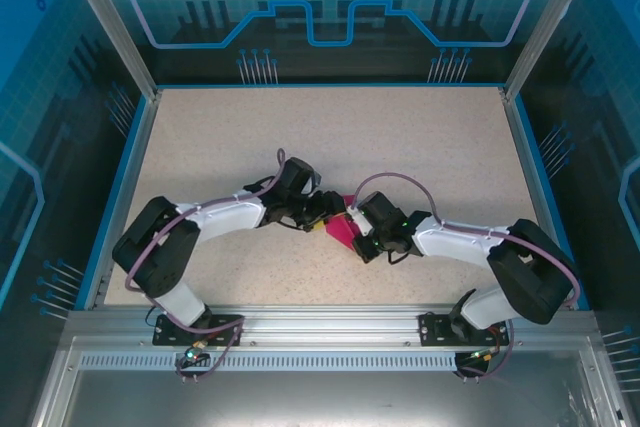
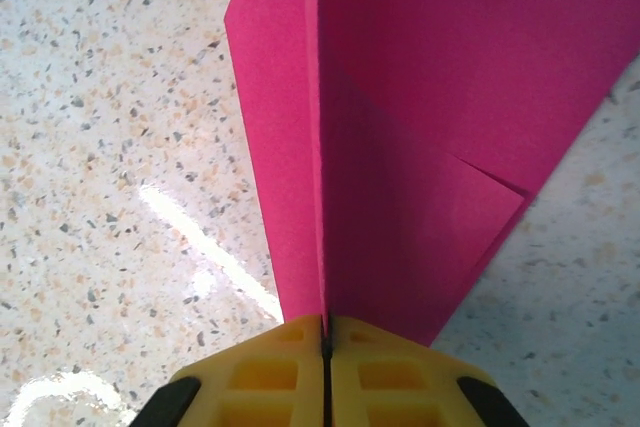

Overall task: Fold a paper plane with a square sheet of paper (fold left side to right side)
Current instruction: Fourth fold the wing at the center of the table.

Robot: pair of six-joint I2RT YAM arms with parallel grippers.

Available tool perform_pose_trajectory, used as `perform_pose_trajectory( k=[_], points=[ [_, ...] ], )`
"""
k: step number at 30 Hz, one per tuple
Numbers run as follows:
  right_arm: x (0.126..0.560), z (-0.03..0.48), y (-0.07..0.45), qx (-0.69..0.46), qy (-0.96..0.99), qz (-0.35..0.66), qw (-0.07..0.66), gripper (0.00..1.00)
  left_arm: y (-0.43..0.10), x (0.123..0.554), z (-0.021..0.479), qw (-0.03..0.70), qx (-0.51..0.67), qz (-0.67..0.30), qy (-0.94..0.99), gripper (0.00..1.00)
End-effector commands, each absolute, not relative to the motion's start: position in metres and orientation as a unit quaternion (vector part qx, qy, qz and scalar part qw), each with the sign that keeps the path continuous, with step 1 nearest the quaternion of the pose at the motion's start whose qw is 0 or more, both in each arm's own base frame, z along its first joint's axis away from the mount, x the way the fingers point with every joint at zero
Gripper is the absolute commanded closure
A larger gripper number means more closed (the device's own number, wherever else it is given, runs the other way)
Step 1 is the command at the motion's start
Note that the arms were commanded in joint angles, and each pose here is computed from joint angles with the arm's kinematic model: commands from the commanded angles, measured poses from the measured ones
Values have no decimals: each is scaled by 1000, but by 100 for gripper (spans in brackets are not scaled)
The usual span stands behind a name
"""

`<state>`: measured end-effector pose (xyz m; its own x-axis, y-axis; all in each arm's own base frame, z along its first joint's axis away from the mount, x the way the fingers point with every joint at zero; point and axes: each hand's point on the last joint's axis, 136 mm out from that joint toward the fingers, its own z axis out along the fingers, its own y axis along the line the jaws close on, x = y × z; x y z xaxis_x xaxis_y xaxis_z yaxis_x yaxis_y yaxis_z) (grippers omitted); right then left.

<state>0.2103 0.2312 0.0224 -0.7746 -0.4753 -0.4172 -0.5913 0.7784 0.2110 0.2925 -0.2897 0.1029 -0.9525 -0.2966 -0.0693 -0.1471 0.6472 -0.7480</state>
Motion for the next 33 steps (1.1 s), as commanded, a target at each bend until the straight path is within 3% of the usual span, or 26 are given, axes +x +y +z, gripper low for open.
perform_pose_trajectory(
  k=[1, 8, 11, 33],
  points=[
    [208, 29, 244, -292, 919, 209, 160, 93, -271, 287, 103, 102, -127, -387, 907, 30],
    [207, 34, 250, -275, 912, 271, 137, 95, -270, 281, 87, 80, -125, -386, 911, 55],
    [207, 34, 249, -265, 911, 288, 128, 95, -277, 281, 78, 68, -123, -391, 909, 59],
    [203, 18, 237, -220, 915, 327, 87, 95, -314, 284, 37, 17, -107, -384, 917, 58]
  ],
)
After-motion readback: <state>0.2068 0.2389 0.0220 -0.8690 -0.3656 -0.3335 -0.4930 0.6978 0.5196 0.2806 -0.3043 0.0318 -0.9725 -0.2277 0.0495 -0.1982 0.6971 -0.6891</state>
